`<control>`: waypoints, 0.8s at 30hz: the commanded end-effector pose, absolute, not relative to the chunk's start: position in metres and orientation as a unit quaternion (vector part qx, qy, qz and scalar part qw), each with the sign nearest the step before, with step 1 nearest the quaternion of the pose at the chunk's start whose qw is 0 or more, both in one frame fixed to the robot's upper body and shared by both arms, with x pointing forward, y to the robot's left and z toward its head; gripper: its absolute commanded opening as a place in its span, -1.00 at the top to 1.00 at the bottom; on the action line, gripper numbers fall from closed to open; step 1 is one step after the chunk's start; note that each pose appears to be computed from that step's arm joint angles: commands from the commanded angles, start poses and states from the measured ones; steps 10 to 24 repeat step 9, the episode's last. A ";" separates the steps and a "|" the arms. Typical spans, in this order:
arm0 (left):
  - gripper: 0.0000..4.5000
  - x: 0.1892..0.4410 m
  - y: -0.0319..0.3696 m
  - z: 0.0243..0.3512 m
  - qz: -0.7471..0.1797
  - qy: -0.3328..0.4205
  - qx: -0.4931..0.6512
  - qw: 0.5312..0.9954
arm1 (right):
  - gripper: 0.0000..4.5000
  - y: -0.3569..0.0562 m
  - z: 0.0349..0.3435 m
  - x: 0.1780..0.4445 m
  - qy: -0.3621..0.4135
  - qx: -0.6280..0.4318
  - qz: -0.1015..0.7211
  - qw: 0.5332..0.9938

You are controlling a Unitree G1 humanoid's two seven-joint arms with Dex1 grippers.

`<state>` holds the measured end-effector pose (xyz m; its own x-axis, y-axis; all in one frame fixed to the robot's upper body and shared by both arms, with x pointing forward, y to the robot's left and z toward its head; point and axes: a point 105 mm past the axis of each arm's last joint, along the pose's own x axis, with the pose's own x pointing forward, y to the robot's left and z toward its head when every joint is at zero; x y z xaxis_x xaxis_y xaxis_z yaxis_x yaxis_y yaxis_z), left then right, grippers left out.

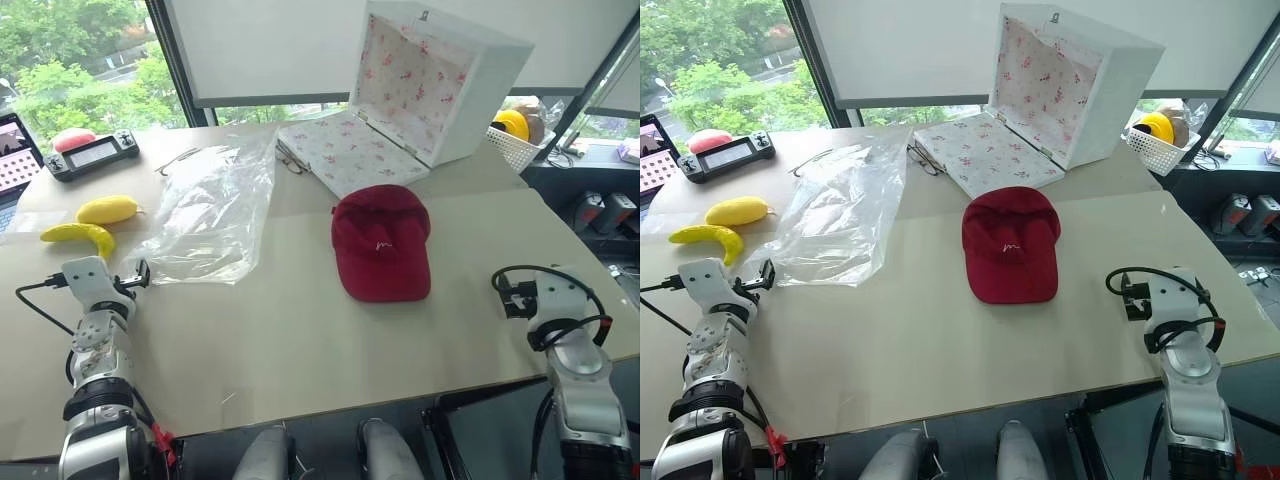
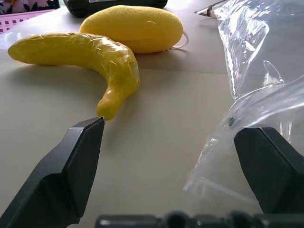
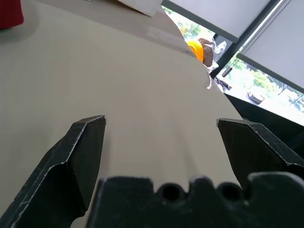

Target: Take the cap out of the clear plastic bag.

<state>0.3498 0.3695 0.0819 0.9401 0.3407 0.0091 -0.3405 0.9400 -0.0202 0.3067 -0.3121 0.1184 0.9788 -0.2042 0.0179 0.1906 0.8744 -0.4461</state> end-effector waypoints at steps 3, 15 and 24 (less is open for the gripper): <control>-1.00 0.349 0.368 0.072 0.175 0.001 -0.025 0.984 | -0.98 -0.315 0.136 0.306 -0.020 -0.231 -0.115 0.966; -1.00 0.347 0.369 0.069 0.170 0.003 -0.027 0.985 | -0.98 -0.318 0.134 0.303 -0.019 -0.233 -0.119 0.965; -1.00 0.347 0.369 0.069 0.170 0.003 -0.027 0.985 | -0.98 -0.318 0.134 0.303 -0.019 -0.233 -0.119 0.965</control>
